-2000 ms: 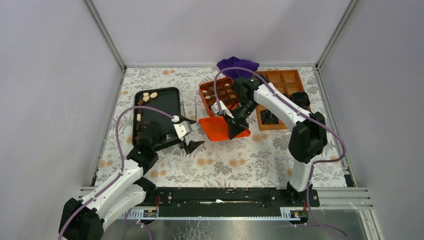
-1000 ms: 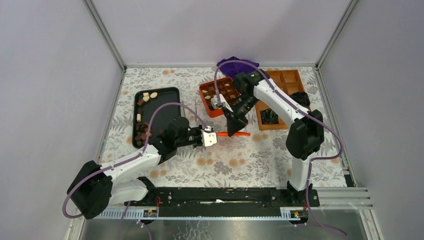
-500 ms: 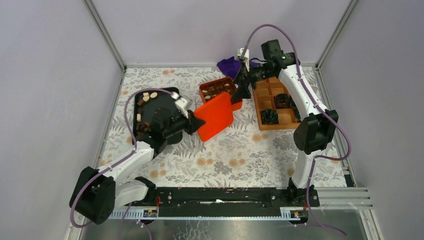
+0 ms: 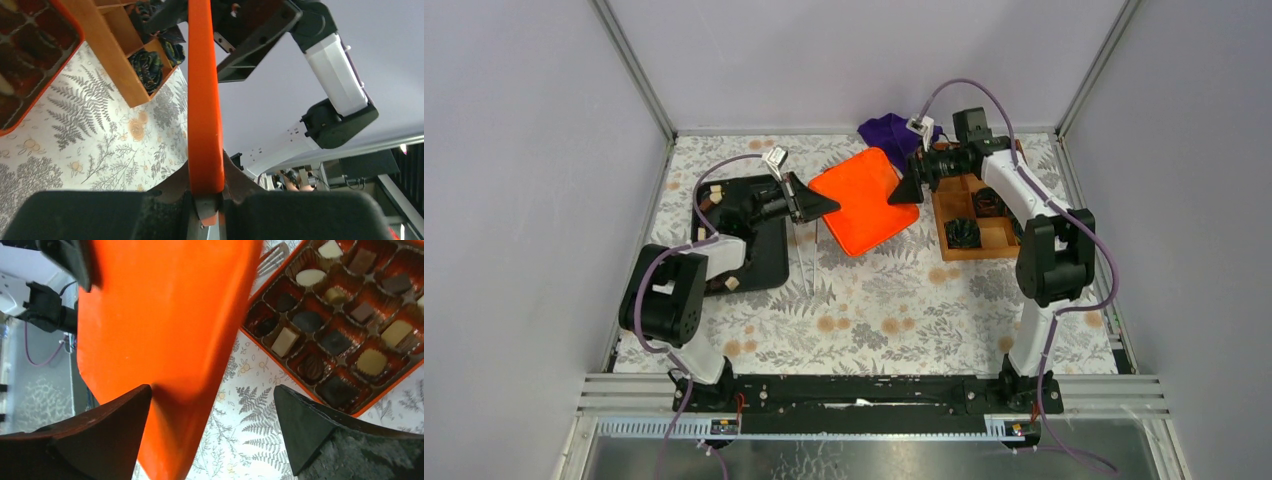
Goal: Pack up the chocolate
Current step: Pick up the box lid from the center of the board, then close the box lid on the packing box.
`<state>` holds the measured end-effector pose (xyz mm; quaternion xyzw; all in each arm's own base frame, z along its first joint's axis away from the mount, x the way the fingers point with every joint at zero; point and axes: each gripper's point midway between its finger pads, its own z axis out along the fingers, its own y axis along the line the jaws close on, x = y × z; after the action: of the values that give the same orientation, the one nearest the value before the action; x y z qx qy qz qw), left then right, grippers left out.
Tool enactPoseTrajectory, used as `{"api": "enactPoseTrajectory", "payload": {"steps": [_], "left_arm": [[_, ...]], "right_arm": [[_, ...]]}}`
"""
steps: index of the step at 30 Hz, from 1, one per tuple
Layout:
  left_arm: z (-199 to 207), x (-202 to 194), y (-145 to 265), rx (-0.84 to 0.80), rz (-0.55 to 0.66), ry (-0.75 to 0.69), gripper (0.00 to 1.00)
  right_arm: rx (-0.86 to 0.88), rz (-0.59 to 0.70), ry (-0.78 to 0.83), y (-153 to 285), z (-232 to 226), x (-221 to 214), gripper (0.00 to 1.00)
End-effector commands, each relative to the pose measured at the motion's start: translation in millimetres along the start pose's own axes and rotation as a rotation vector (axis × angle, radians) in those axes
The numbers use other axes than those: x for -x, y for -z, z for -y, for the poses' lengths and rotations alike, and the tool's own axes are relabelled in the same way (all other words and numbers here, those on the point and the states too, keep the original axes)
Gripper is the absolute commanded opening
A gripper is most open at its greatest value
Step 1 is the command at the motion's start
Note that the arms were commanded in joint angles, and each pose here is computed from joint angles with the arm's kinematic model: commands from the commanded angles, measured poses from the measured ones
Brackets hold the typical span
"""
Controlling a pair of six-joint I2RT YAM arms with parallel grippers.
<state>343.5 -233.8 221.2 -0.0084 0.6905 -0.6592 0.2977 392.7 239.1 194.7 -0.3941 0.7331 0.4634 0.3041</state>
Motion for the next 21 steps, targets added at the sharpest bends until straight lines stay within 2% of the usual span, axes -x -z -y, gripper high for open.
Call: {"api": "enactPoseTrajectory", "payload": {"steps": [1,4,7,10,13,17,21], "left_arm": [[45,8,-2,-0.166,-0.088,-0.099,0.06],[45,11,-6,-0.187,-0.113,-0.108,0.07],[49,14,-7,-0.217,-0.119,-0.122,0.08],[49,19,-9,-0.227,-0.112,-0.138,0.09],[48,24,-11,-0.230,-0.097,-0.166,0.10],[46,28,-13,-0.227,-0.077,-0.202,0.10],[38,34,-16,-0.186,-0.052,-0.224,0.12]], "right_arm": [[-0.105,0.102,-0.013,10,3,41,1.00],[-0.071,0.127,-0.072,11,-1,46,1.00],[0.059,0.147,-0.145,8,-20,50,0.99],[0.185,0.179,-0.250,8,-40,57,0.96],[0.230,0.214,-0.290,12,-52,64,0.91],[0.256,0.219,-0.354,14,-59,66,0.76],[0.315,0.243,-0.396,18,-70,74,0.47]]}}
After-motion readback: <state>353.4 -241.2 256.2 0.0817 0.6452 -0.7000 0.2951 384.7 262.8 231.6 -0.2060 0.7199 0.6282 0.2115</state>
